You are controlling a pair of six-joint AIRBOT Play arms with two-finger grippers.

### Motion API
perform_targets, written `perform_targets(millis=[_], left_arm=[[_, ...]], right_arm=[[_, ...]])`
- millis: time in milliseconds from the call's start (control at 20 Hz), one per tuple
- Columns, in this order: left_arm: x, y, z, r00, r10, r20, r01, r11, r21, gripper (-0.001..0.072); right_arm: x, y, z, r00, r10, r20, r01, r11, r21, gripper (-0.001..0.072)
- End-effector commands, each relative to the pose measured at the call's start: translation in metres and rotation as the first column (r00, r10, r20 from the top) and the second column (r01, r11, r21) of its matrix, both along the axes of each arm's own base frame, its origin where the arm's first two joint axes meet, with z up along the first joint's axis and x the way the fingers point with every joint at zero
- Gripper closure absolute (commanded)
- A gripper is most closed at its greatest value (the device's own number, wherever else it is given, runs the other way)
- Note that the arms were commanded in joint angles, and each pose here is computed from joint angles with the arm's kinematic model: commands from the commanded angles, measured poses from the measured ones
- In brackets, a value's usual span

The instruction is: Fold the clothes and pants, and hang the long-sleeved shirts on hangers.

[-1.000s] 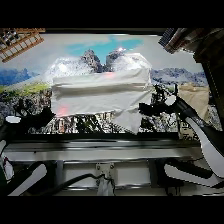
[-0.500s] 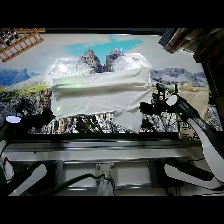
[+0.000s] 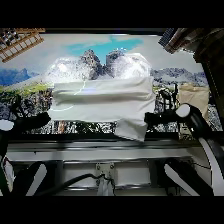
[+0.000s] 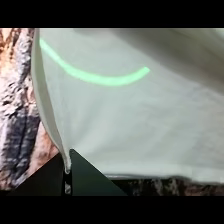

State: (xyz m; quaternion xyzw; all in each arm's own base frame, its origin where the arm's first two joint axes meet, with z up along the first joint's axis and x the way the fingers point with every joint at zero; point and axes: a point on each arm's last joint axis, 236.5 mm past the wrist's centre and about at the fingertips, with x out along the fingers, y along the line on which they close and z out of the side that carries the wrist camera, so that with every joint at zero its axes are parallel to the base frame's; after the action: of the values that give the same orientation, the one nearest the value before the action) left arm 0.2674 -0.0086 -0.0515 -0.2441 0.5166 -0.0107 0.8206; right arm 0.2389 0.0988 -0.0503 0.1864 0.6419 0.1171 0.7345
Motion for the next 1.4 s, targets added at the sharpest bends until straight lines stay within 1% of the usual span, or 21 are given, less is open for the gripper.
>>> perform_targets(millis=[0, 150, 300, 500, 600, 750, 1000, 1150, 1350], left_arm=[[-0.029, 0.018, 0.008, 0.998, -0.039, -0.043, 0.045, 0.989, 0.141, 0.0707], [-0.037, 0.017, 0.019, 0.999, -0.041, -0.027, 0.044, 0.987, 0.154, 0.0707], [-0.031, 0.011, 0.027, 0.999, -0.031, 0.017, 0.029, 0.991, 0.127, 0.0707], [0.002, 0.014, 0.048, 0.984, 0.011, 0.176, -0.032, 0.993, 0.115, 0.0707], [0.020, 0.021, 0.061, 0.964, 0.064, 0.258, -0.094, 0.990, 0.103, 0.0708], [0.048, 0.030, 0.067, 0.947, 0.117, 0.300, -0.144, 0.987, 0.069, 0.0709], [0.120, 0.016, 0.064, 0.952, 0.013, 0.306, -0.048, 0.993, 0.108, 0.0709], [0.168, 0.003, 0.048, 0.955, -0.062, 0.289, 0.021, 0.989, 0.144, 0.0710], [0.206, 0.020, 0.015, 0.971, -0.073, 0.229, 0.032, 0.983, 0.179, 0.0709]], right_arm=[[-0.046, 0.004, 0.008, 1.000, 0.006, -0.011, -0.005, 1.000, 0.019, 0.0692], [-0.067, 0.007, 0.021, 1.000, 0.008, 0.005, -0.008, 0.999, 0.033, 0.0692], [-0.062, 0.010, 0.032, 0.999, 0.009, 0.041, -0.011, 0.999, 0.049, 0.0692], [-0.025, 0.008, 0.051, 0.993, 0.029, 0.114, -0.033, 0.999, 0.033, 0.0691], [0.004, 0.008, 0.062, 0.990, 0.036, 0.139, -0.040, 0.999, 0.026, 0.0691], [0.054, 0.008, 0.069, 0.988, 0.062, 0.139, -0.065, 0.998, 0.021, 0.0691], [0.141, 0.020, 0.062, 0.991, 0.073, 0.112, -0.082, 0.994, 0.074, 0.0691], [0.182, 0.021, 0.040, 0.993, 0.084, 0.078, -0.090, 0.993, 0.074, 0.0691], [0.226, 0.021, 0.009, 0.995, 0.086, 0.057, -0.090, 0.993, 0.075, 0.0691]])
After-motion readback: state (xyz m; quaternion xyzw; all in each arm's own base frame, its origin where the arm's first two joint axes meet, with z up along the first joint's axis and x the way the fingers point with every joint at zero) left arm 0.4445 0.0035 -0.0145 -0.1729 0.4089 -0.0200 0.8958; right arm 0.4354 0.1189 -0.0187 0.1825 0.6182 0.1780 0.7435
